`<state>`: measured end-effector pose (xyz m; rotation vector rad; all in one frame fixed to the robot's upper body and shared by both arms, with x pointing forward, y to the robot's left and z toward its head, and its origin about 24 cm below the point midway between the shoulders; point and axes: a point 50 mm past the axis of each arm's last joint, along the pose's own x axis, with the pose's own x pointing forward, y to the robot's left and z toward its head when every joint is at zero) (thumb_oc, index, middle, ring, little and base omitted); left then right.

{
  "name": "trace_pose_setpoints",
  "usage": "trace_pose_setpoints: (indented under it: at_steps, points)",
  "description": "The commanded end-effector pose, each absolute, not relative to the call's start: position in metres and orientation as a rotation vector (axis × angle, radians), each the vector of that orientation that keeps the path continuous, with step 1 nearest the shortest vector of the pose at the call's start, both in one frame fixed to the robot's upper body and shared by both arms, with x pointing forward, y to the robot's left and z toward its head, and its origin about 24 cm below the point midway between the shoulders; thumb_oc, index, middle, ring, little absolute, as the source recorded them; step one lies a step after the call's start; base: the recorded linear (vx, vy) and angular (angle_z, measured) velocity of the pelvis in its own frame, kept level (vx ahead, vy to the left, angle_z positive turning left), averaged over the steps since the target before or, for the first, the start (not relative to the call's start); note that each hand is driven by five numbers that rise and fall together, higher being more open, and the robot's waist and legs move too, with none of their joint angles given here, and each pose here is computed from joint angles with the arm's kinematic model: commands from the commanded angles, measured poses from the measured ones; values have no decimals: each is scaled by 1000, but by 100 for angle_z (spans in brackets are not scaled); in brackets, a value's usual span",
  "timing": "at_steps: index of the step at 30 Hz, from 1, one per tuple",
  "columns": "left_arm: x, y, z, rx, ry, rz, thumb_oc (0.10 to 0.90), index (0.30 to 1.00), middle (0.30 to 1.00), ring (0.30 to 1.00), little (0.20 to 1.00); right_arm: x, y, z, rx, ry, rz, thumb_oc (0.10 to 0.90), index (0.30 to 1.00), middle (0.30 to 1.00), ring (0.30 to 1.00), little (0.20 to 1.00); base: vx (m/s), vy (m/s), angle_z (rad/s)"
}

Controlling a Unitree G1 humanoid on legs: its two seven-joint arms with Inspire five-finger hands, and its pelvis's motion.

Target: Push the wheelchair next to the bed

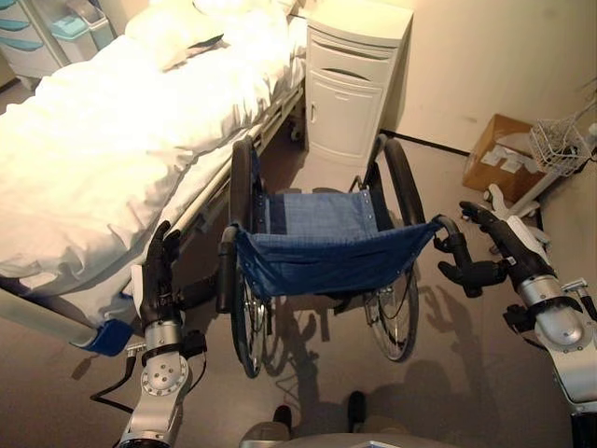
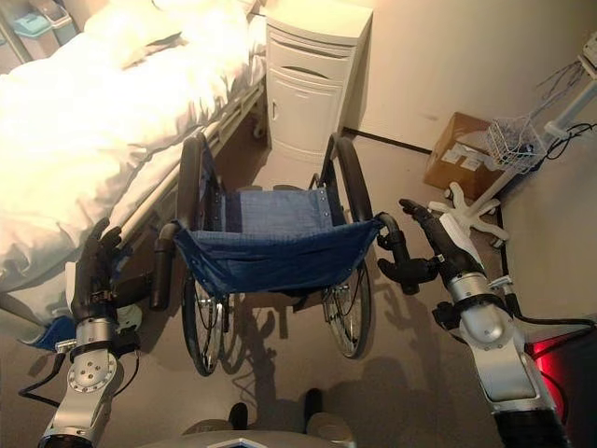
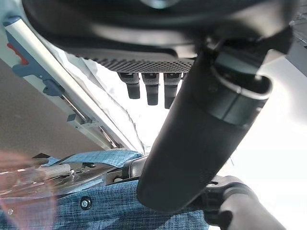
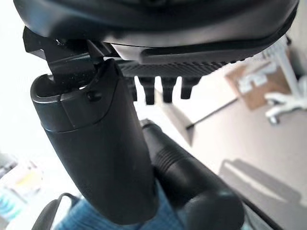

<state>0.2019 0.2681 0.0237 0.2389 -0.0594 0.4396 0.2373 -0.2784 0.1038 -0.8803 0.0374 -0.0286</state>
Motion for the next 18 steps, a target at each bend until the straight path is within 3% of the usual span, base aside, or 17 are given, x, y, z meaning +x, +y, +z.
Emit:
trace_pose_setpoints:
  at_steps: [1, 5, 12, 18]
  points:
    - [227, 274, 72, 287, -300, 452, 800, 900, 900, 900, 900, 242, -303, 180, -1123, -303, -339, 800, 900, 900, 900, 900, -45, 2, -2]
    - [229, 270, 70, 281, -293, 447, 800, 900, 900, 900, 900, 240, -286, 189, -1196, -450, -351, 800, 900, 900, 900, 900, -10, 2, -1]
    - [223, 272, 69, 276, -295, 448, 800, 900, 900, 900, 900, 231, -286, 182, -1207, -512, -407, 800, 900, 900, 900, 900, 0, 0, 0]
    - [214, 279, 67, 266, -291, 483, 800, 900, 900, 900, 900, 227, -300, 123, -844, -130, -228, 800, 900, 900, 900, 900, -6, -4, -1]
